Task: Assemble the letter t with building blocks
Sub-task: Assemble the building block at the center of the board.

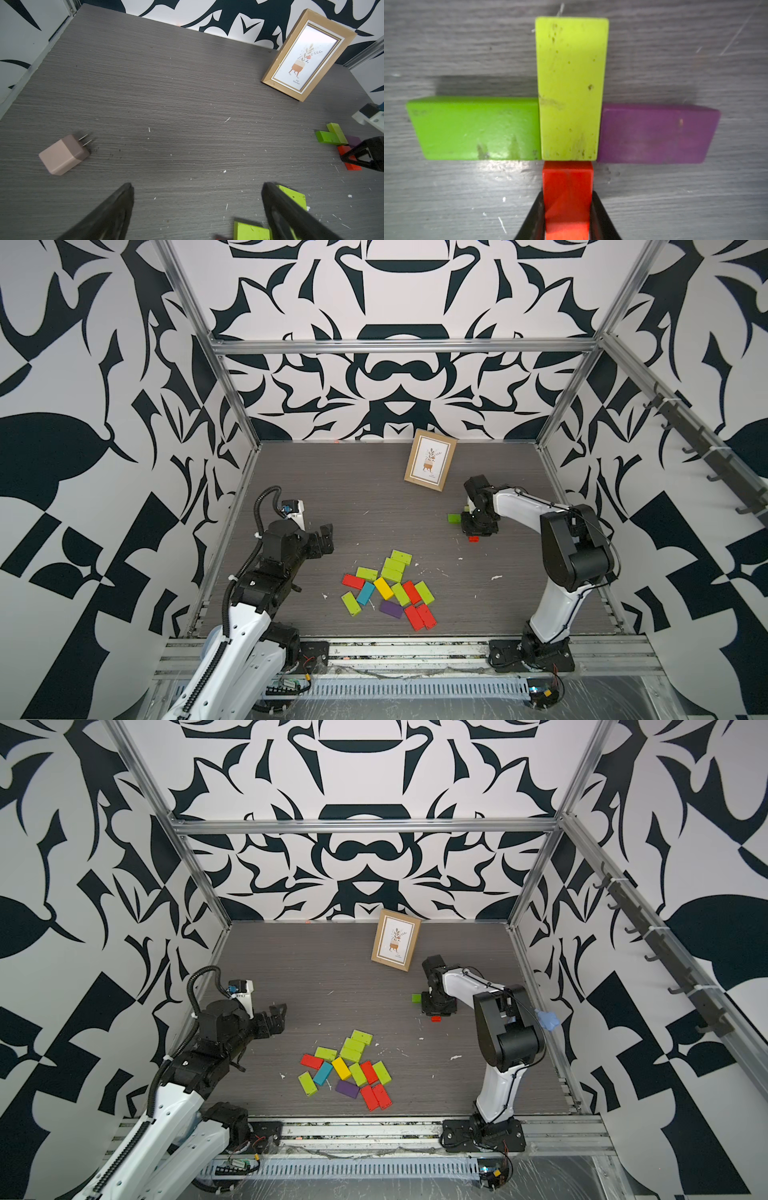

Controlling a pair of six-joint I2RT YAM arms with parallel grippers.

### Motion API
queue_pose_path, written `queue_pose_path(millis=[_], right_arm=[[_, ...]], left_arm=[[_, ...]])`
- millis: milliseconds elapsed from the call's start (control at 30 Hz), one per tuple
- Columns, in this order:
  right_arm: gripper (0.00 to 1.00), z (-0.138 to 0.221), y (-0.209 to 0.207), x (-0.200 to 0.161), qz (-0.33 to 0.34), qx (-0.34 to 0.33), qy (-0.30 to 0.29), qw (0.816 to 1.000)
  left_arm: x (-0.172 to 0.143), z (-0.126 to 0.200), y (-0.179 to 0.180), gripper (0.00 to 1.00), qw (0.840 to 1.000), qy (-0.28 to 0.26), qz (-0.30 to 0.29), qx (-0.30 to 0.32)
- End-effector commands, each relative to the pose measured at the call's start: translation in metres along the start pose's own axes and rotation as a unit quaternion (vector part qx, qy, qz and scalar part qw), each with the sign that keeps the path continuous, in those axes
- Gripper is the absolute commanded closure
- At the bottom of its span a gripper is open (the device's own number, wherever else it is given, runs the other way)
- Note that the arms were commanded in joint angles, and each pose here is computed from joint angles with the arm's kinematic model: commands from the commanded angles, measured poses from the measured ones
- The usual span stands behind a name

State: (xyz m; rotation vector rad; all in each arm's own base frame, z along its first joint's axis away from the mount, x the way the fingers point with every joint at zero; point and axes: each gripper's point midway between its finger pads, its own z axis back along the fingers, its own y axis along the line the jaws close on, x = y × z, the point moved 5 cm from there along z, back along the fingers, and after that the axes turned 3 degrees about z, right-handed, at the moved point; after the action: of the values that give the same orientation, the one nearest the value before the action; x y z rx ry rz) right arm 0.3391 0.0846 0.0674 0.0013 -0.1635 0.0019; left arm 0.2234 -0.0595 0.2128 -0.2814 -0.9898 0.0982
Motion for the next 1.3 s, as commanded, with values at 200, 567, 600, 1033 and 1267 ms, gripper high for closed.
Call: queue_pose_path(millis=[200, 567, 600, 1033, 1267], right_arm=[[0.77, -0.0045, -0.0034, 0.0106, -0.009, -0.018, -0.018, 1.0], [0.77, -0.0039, -0.0044, 0.0131, -0.011, -0.021, -0.024, 0.999], [0.77, -0.0043, -0.0036, 0.0131, -0.01, -0.019, -0.023, 0.999], [0.68, -0.0051, -0.0019, 0.0102, -0.011, -0.012, -0.012, 1.0], [0.55, 0.0002, -0.0009, 0.0083, -0.012, -0.004, -0.012, 1.0]], left_arm=[[0.0034, 0.0028, 0.0002, 0.0, 1.0, -0.005, 0.001, 0.004], [0.0028, 0.0022, 0.0004, 0.0, 1.0, -0.003, 0.001, 0.004], [0.0032, 0.0025, 0.0003, 0.0, 1.0, -0.004, 0.001, 0.004], [0.003, 0.0017, 0.0, 0.0, 1.0, -0.003, 0.002, 0.003], [0.0034, 0.002, -0.0005, 0.0, 1.0, -0.003, 0.001, 0.002]])
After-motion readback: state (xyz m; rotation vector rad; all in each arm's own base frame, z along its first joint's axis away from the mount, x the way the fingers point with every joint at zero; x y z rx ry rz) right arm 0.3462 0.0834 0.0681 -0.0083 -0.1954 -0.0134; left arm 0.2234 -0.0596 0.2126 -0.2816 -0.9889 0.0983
